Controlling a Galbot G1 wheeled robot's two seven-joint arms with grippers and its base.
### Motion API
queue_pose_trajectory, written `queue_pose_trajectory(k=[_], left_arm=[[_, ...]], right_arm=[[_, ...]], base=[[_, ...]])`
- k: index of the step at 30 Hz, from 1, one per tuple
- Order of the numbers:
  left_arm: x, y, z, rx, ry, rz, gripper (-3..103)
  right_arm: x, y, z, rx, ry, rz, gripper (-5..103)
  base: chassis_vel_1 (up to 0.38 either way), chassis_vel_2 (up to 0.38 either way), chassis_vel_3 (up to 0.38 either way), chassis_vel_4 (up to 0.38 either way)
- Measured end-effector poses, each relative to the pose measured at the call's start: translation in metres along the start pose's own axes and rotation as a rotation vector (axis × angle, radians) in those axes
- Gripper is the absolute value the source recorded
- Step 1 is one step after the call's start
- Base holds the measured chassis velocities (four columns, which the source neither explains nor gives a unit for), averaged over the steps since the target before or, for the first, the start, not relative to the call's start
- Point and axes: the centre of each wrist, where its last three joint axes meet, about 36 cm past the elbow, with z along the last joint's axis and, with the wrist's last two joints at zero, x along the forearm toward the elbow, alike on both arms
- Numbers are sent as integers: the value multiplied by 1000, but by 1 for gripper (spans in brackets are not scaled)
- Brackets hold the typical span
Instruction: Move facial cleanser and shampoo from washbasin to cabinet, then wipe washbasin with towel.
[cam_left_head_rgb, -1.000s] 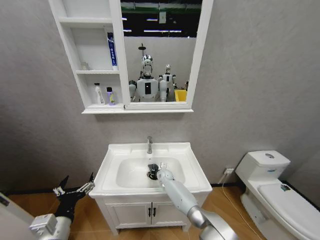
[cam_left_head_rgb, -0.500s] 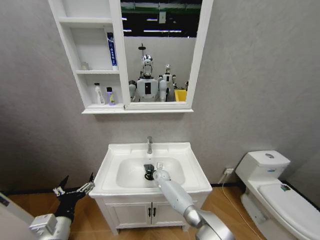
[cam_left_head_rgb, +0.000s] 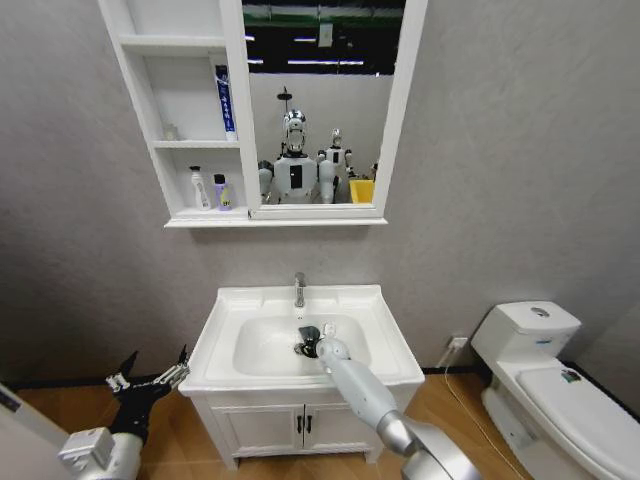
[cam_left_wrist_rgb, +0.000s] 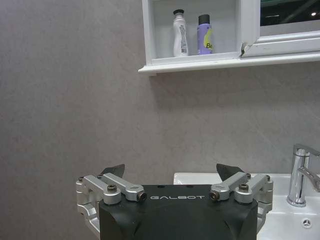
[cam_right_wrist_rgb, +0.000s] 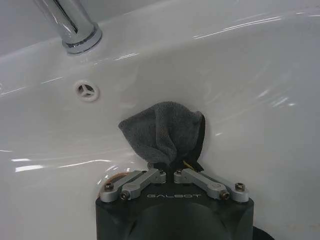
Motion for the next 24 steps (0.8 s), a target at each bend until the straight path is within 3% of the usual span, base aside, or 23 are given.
queue_pose_trajectory(k=[3,10,24], left_arm=[[0,0,0,0,0,0,100],[0,0,0,0,0,0,100],[0,0,0,0,0,0,100]], right_arm=[[-1,2,1,4,3,-14,2],[-4,46,10,2,25,-89,2],[-6,38,9,-8,8,-66,2]], base=[[0,0,0,0],[0,0,0,0],[0,0,0,0]])
